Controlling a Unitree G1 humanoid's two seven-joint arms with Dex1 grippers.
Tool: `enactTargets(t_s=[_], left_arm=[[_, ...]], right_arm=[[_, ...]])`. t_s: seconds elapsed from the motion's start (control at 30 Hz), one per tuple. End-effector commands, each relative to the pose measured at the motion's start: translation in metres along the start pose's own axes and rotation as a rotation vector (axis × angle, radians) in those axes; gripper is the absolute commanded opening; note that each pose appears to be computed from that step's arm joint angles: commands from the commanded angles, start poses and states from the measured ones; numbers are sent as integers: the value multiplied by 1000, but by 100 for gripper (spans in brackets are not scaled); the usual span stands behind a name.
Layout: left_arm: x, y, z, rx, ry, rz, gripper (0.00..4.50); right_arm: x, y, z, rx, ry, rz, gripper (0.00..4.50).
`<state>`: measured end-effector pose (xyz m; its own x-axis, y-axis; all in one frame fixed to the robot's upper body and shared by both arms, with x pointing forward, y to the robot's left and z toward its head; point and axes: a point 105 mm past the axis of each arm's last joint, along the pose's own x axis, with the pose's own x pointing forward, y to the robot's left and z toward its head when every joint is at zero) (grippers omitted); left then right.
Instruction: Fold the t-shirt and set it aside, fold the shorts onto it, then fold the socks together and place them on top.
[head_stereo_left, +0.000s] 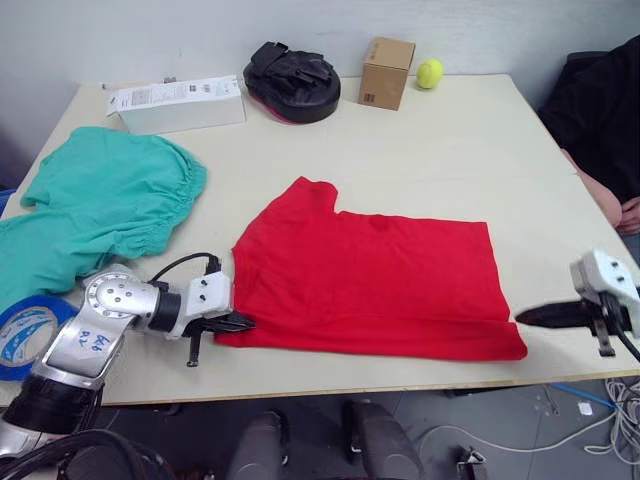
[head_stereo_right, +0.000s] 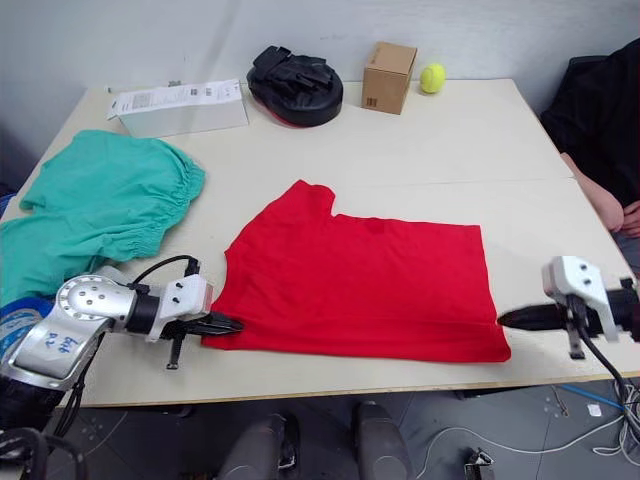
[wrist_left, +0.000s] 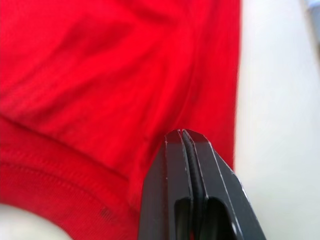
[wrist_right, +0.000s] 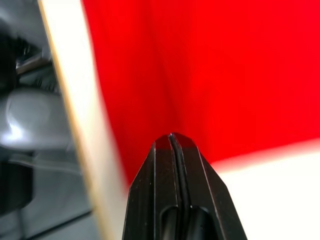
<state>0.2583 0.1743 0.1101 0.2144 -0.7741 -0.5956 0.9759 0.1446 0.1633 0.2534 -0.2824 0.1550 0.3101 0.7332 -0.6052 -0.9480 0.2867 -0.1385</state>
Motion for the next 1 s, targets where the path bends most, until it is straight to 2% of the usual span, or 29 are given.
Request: enactTargets(t_s=[0.03, 0.13, 0.27, 0.3, 0.43, 0.6, 0.73, 0.77, 1.0], left_arm=[[-24, 0, 21, -7, -55, 64, 5], [-39, -4, 34, -70, -107, 94, 5], [-51, -8, 38, -110, -121, 151, 5], [-53, -8, 38, -114, -120, 164, 43], [-47, -19, 33, -93, -88, 150, 153], [-35, -27, 25, 9, -17, 115, 319], [-26, -29, 19, 101, 35, 93, 450], [-24, -29, 17, 131, 51, 91, 450], [-12, -23, 3, 260, 114, 110, 450]], right_arm=[[17, -6, 25, -66, -95, -29, 0], [29, -13, 41, -104, -138, -60, 0], [35, -13, 51, -137, -147, -49, 0], [36, -11, 53, -142, -149, -37, 0], [44, 8, 52, -178, -108, 50, 91], [49, 29, 30, -278, 27, 122, 269], [42, 28, 8, -333, 122, 87, 414], [40, 26, 3, -353, 145, 69, 446], [19, 22, -36, -410, 281, -14, 449]])
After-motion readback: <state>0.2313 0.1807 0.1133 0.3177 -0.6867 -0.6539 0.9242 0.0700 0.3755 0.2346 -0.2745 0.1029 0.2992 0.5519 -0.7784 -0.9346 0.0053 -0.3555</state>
